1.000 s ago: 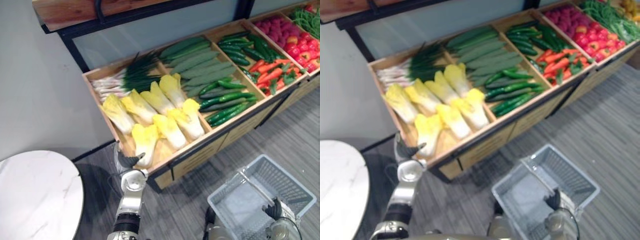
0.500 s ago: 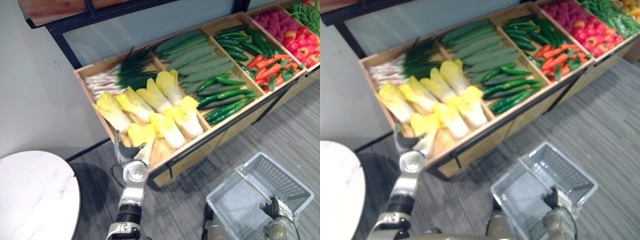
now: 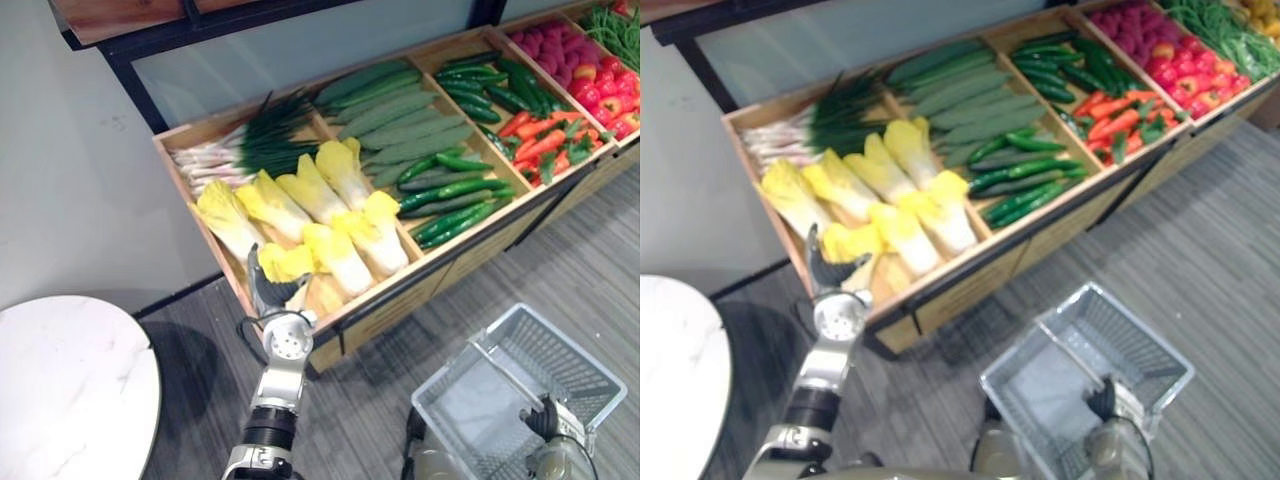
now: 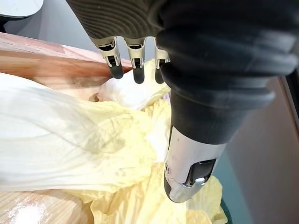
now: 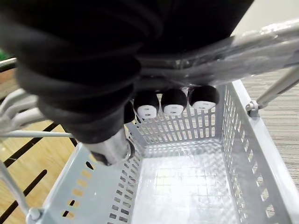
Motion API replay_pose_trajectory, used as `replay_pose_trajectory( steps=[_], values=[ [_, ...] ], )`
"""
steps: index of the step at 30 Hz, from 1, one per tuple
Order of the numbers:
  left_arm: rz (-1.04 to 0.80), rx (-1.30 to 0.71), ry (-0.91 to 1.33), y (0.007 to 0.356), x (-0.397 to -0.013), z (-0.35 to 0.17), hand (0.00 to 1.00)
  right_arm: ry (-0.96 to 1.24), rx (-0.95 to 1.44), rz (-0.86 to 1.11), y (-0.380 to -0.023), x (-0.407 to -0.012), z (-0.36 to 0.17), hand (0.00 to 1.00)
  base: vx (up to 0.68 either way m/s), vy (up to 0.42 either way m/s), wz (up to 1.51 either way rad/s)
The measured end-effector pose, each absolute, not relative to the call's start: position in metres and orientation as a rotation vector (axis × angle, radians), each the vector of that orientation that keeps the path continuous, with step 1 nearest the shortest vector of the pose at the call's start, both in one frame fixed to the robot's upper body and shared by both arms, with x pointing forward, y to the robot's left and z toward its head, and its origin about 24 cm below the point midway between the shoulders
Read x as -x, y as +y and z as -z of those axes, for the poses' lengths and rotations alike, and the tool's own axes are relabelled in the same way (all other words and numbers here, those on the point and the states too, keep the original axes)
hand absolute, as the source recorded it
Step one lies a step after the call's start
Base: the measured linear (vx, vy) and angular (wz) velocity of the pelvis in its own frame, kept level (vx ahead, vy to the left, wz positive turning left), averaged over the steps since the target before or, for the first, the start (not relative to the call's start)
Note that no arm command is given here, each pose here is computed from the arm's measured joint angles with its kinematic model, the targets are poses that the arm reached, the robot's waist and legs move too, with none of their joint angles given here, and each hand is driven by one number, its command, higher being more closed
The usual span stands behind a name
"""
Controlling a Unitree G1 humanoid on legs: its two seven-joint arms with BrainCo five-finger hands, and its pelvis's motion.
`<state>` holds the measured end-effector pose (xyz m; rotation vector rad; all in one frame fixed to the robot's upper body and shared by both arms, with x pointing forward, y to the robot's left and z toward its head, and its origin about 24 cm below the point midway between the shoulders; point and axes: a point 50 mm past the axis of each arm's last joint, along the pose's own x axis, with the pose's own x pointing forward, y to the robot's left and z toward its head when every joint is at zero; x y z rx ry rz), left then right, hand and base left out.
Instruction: Pick vegetable in the basket
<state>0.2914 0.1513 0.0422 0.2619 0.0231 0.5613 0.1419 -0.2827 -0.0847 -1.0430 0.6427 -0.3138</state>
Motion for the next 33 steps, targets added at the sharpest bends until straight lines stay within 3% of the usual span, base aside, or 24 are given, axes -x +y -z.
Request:
replay_pose_trajectory(
  steps=[28, 29, 33],
  values=[
    [-0.645, -0.348, 0.196, 0.170, -0.294, -0.007, 0.00, 0.597, 1.045, 0.299, -0.274, -0.153, 0.083, 1.00, 0.00, -0.002, -0.03],
    [-0.649, -0.353, 0.200, 0.170, -0.294, -0.006, 1.00, 0.593, 1.046, 0.301, -0.274, -0.153, 0.083, 1.00, -0.01, 0.007, -0.06],
    [-0.671, -0.371, 0.201, 0.174, -0.299, -0.007, 1.00, 0.564, 1.063, 0.303, -0.273, -0.157, 0.080, 1.00, -0.03, 0.010, -0.16]
  ],
)
